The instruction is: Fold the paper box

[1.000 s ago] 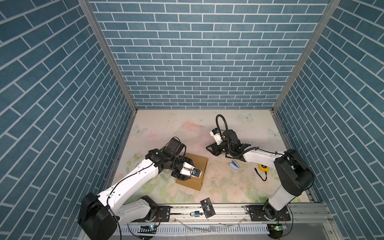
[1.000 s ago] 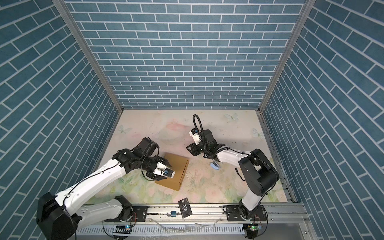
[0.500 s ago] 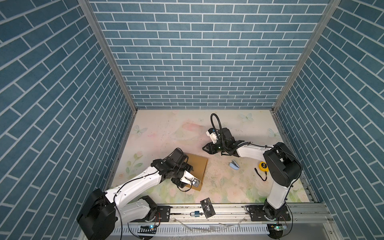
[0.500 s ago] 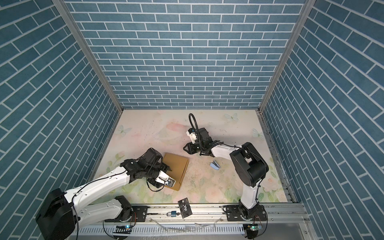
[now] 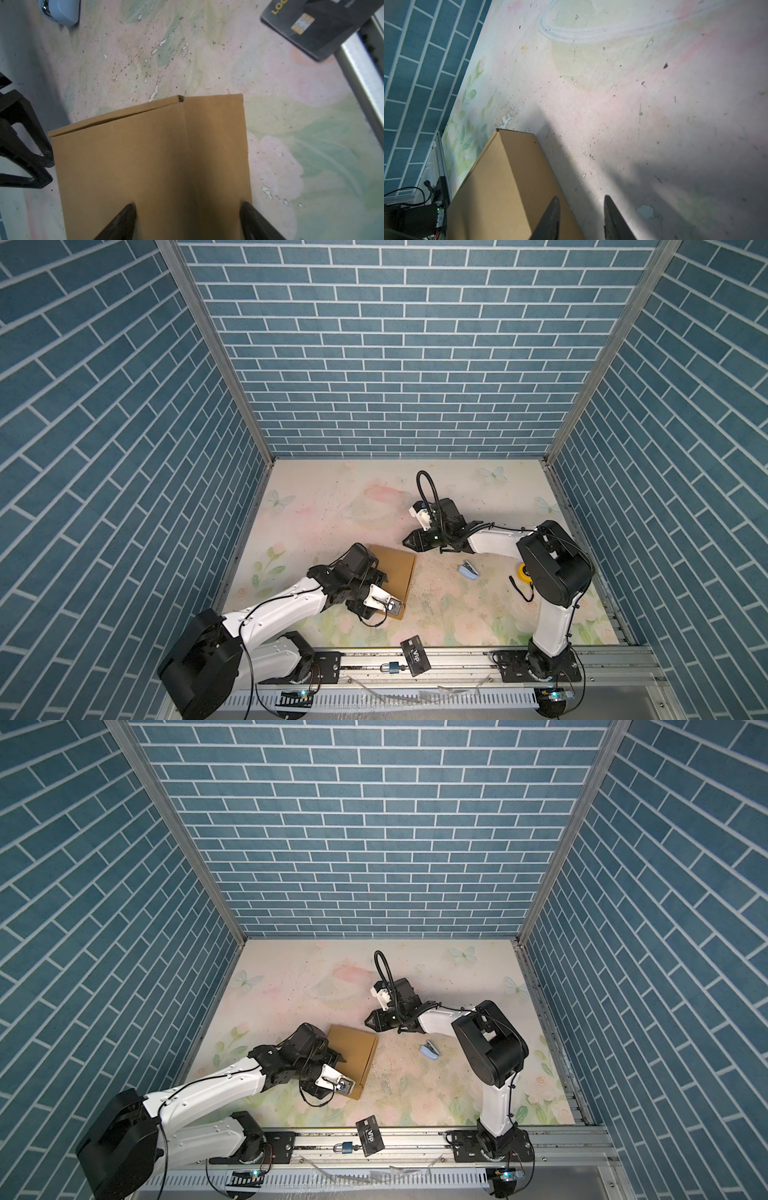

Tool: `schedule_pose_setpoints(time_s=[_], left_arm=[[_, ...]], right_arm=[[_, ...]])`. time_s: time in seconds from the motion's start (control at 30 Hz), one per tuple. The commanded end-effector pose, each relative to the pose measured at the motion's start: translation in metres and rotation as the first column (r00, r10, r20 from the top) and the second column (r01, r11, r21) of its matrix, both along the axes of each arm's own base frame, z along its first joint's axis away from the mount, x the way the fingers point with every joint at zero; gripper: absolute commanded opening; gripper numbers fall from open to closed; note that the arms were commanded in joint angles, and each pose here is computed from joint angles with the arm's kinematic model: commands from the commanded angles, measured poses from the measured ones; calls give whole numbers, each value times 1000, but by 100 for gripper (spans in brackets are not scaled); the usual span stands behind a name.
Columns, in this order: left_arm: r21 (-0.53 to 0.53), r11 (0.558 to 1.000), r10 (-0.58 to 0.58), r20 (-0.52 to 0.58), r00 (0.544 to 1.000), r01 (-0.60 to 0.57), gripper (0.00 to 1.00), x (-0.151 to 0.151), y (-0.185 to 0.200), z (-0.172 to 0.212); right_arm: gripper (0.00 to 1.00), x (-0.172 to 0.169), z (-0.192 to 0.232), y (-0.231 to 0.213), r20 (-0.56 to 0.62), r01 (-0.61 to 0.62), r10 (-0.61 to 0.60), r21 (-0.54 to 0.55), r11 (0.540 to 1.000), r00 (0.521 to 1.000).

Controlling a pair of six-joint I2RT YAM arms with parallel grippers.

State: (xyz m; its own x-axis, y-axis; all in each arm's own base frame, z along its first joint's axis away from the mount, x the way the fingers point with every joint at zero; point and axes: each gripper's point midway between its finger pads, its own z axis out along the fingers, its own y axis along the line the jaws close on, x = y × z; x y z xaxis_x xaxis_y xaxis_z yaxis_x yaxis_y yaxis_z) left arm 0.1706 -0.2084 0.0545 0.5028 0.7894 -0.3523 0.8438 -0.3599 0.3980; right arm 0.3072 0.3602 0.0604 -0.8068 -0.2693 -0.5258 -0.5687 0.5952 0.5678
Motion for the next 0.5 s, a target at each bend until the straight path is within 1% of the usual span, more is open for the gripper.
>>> schedule_pose_setpoints(time_s=[0.0, 0.13, 0.27, 0.47], left_arm=[[12, 998, 67, 6, 998, -67, 79, 8, 2, -6], [-4, 996, 93, 48, 995, -93, 75, 17, 0, -9], [-3, 991, 132, 88, 987, -132, 69, 29, 1, -7], [-6, 989, 149, 147, 978, -150, 61, 39, 2, -8]], right_arm=[[35, -12, -2, 6, -46, -15, 16, 26, 1000, 999], [35, -17, -12, 6, -64, -21, 22, 20, 1000, 998], [35, -20, -12, 5, -62, -10, 12, 37, 999, 998], [35, -23, -16, 5, -85, -11, 14, 39, 999, 996]])
